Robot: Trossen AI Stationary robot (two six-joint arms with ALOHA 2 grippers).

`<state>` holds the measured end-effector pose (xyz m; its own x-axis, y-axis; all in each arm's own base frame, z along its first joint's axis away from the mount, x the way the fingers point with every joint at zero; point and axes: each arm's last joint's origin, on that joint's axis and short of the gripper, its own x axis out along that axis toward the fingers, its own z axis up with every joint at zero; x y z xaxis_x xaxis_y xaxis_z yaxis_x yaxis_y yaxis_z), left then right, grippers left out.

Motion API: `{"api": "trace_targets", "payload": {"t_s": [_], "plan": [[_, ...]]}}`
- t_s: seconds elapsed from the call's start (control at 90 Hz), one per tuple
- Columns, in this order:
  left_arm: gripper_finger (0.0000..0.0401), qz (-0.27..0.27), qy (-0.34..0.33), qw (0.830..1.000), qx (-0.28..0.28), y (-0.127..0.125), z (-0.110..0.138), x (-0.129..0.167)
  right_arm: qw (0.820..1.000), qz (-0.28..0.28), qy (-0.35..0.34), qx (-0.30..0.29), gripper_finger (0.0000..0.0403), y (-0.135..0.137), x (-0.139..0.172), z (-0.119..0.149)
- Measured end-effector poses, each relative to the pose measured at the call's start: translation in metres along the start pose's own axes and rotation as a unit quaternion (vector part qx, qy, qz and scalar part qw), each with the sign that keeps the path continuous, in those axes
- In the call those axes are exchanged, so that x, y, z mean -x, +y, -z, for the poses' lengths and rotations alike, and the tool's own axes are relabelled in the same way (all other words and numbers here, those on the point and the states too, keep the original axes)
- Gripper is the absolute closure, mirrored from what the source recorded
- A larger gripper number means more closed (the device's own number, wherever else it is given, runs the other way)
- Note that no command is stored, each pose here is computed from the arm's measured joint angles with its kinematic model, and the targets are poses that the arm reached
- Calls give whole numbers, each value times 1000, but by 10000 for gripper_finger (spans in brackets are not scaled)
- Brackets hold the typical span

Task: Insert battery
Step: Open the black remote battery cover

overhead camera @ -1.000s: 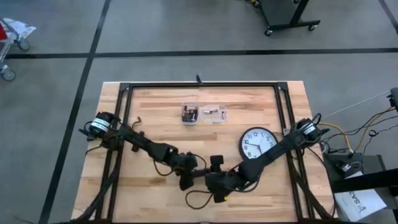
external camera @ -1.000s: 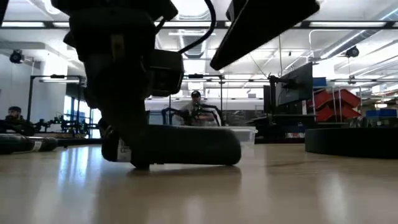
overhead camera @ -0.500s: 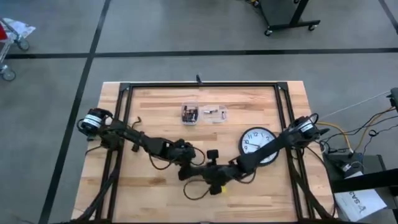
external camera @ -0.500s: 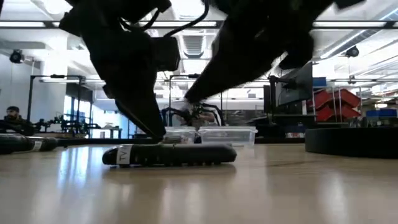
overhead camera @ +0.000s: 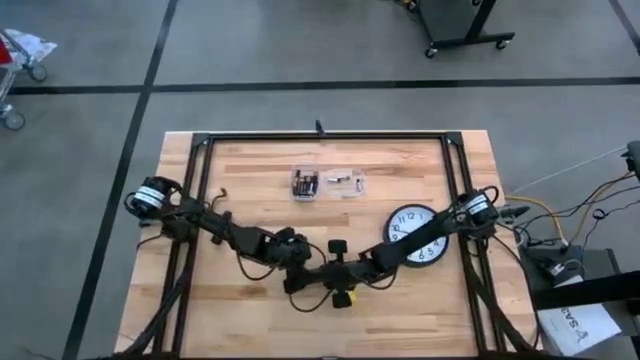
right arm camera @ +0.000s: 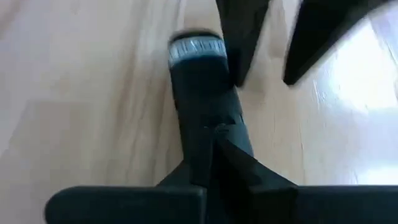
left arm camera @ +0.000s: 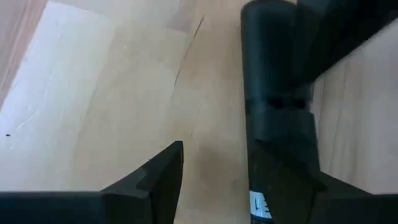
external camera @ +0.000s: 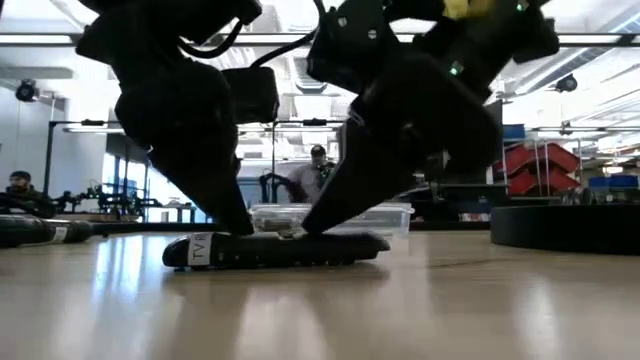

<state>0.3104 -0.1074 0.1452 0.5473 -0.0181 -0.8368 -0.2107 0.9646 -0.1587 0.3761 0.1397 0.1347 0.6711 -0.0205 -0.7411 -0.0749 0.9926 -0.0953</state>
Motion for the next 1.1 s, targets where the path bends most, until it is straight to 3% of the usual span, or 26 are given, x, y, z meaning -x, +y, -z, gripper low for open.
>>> {"api": "trace_targets", "payload": {"t_s": [0.189, 0.467, 0.6, 0.822, 0.922, 1.1], "plan": [[235, 3, 3, 1000, -5, -1, 2, 0, 1000, 0, 25, 6, 403, -1, 17, -1], [246, 31, -14, 999, -18, -8, -5, 16, 999, 0, -15, 37, 403, -2, 23, -15], [251, 42, -55, 997, -24, -22, -5, 31, 998, -42, -33, 33, 403, -4, 15, -17], [262, 14, -111, 993, -31, -56, 19, 33, 998, -39, -4, 55, 403, -4, 7, -10], [264, -9, -117, 993, -27, -63, 30, 29, 996, -35, 30, 71, 403, -7, 17, -7], [257, -25, -124, 992, -16, -66, 37, 17, 995, -33, 11, 93, 403, -17, 29, -18]]}}
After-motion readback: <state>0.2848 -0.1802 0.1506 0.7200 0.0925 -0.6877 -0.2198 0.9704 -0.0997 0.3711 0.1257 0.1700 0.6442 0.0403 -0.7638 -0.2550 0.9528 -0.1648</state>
